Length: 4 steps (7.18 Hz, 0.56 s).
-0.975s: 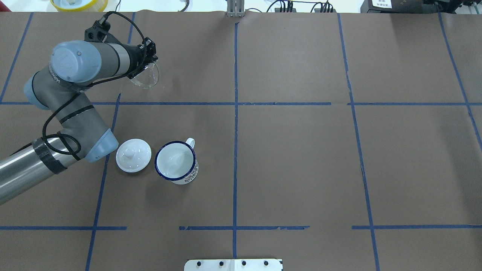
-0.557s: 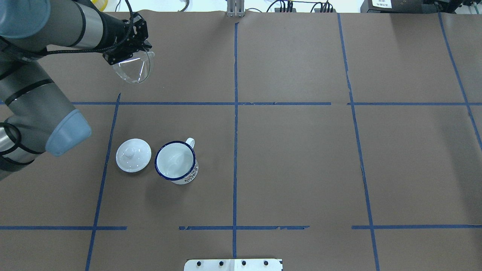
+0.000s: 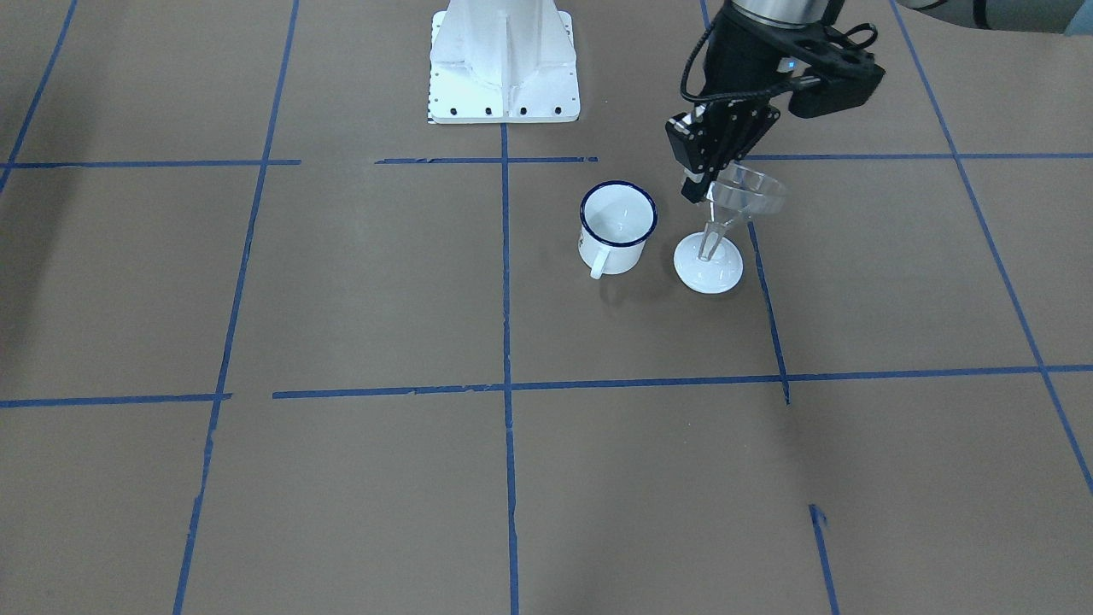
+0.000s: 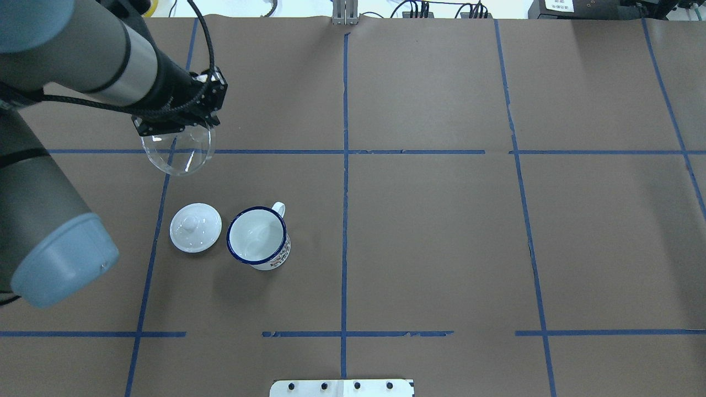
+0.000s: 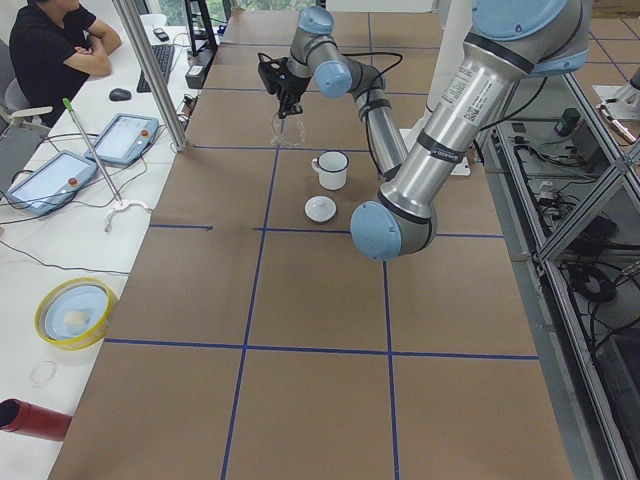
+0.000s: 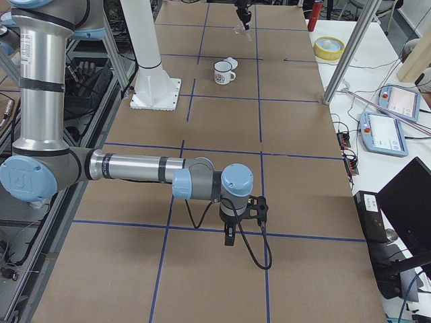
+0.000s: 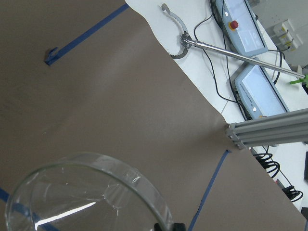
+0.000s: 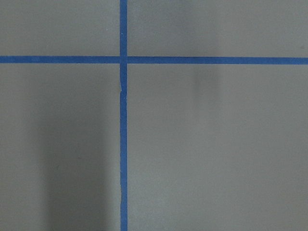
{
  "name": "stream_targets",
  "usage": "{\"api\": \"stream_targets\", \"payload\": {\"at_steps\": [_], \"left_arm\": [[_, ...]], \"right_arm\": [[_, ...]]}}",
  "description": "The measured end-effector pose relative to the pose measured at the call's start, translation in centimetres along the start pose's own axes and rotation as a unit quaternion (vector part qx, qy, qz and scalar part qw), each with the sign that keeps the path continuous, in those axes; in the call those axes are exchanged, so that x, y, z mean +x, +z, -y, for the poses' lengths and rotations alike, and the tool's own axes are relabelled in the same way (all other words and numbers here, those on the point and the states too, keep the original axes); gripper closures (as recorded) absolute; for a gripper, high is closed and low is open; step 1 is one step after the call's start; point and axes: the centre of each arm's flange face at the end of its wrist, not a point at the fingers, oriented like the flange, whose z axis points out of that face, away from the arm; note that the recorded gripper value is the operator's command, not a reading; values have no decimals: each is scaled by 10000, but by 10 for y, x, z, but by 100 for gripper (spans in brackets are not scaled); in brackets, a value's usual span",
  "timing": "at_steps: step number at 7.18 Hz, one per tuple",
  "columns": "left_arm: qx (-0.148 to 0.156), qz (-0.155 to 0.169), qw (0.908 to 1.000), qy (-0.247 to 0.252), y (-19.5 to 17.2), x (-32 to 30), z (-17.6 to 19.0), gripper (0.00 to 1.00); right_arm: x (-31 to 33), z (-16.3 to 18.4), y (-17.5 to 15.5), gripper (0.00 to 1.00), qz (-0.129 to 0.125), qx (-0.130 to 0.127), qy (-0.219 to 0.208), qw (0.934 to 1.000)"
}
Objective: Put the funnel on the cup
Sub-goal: 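Lift the glass funnel with the left gripper toward the mug, then position the held funnel above the open mug with the left gripper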
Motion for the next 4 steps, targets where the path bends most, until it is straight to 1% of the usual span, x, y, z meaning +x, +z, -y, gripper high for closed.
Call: {"api": "stream_targets", "payload": {"at_steps": [1,2,3,4], "left_arm": [[-113,319,9987,389,16,10,-33,100],[-137,668,9949,736,42,21,-68,100],[-143,1014,9895,1024,71,32,-100,100],[-152,1254,9844,1229,93,39,-124,100]], "right_arm": [[0,0,0,0,0,0,0,10000],[0,0,0,0,0,0,0,10000],[0,0,0,0,0,0,0,10000],[0,0,0,0,0,0,0,10000]]}}
